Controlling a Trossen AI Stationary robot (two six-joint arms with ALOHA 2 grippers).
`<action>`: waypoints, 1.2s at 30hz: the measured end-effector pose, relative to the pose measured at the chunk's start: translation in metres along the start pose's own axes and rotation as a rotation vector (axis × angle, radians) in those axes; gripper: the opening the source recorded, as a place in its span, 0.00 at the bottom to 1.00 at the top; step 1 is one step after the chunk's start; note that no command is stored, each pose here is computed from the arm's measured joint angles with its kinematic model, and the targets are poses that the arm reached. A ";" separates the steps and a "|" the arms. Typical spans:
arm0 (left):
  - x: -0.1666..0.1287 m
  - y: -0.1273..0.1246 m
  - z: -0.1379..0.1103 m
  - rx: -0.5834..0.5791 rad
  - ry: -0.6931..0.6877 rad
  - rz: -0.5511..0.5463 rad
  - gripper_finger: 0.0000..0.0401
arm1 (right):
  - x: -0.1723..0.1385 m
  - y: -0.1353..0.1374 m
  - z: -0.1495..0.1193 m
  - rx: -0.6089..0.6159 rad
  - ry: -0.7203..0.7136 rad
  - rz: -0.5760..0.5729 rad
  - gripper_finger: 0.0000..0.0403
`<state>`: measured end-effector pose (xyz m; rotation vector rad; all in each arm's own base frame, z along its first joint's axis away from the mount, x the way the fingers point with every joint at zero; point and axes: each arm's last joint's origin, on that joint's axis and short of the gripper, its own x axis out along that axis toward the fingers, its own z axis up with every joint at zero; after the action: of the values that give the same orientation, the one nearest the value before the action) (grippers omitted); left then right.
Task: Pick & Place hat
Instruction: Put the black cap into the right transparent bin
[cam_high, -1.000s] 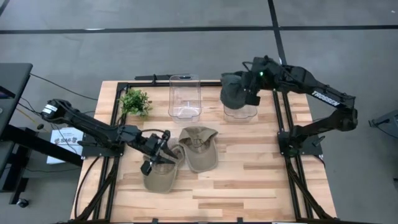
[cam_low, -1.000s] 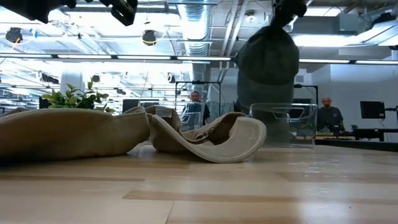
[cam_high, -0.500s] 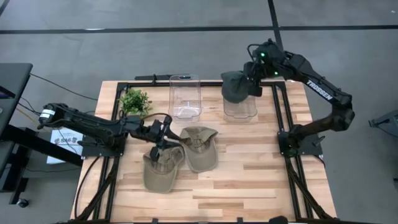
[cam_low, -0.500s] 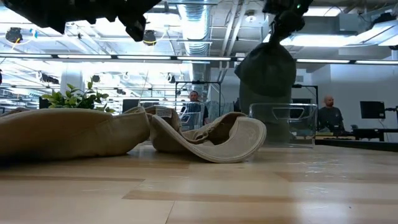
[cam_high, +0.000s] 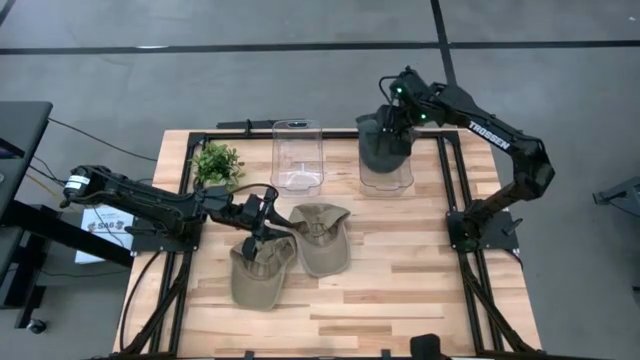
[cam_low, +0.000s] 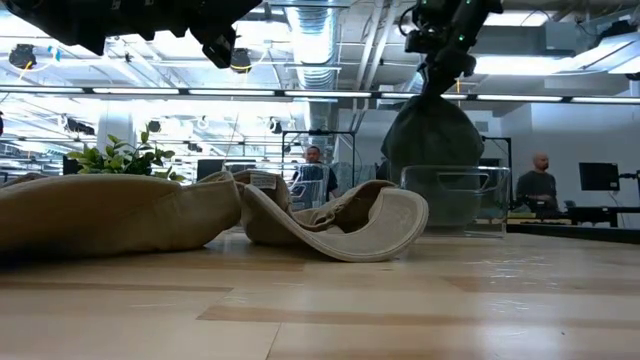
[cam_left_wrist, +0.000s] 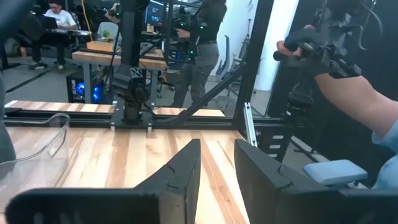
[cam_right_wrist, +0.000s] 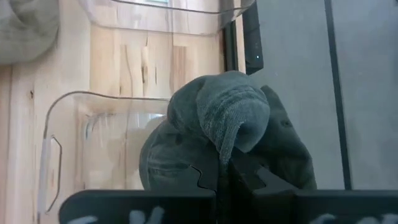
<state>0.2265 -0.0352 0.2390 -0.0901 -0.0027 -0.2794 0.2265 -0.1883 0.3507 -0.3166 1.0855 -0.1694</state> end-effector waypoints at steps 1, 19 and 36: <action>0.000 0.000 0.000 0.000 0.000 0.000 0.24 | 0.000 0.000 0.000 -0.004 0.000 0.000 0.00; 0.002 -0.020 -0.004 -0.029 0.031 -0.086 0.24 | 0.000 0.001 -0.002 -0.052 0.010 0.017 0.01; 0.002 -0.022 -0.004 -0.029 0.032 -0.093 0.24 | 0.001 0.000 0.001 0.069 -0.027 0.024 0.07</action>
<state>0.2221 -0.0567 0.2369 -0.1149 0.0286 -0.3738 0.2275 -0.1888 0.3505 -0.2436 1.0536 -0.1807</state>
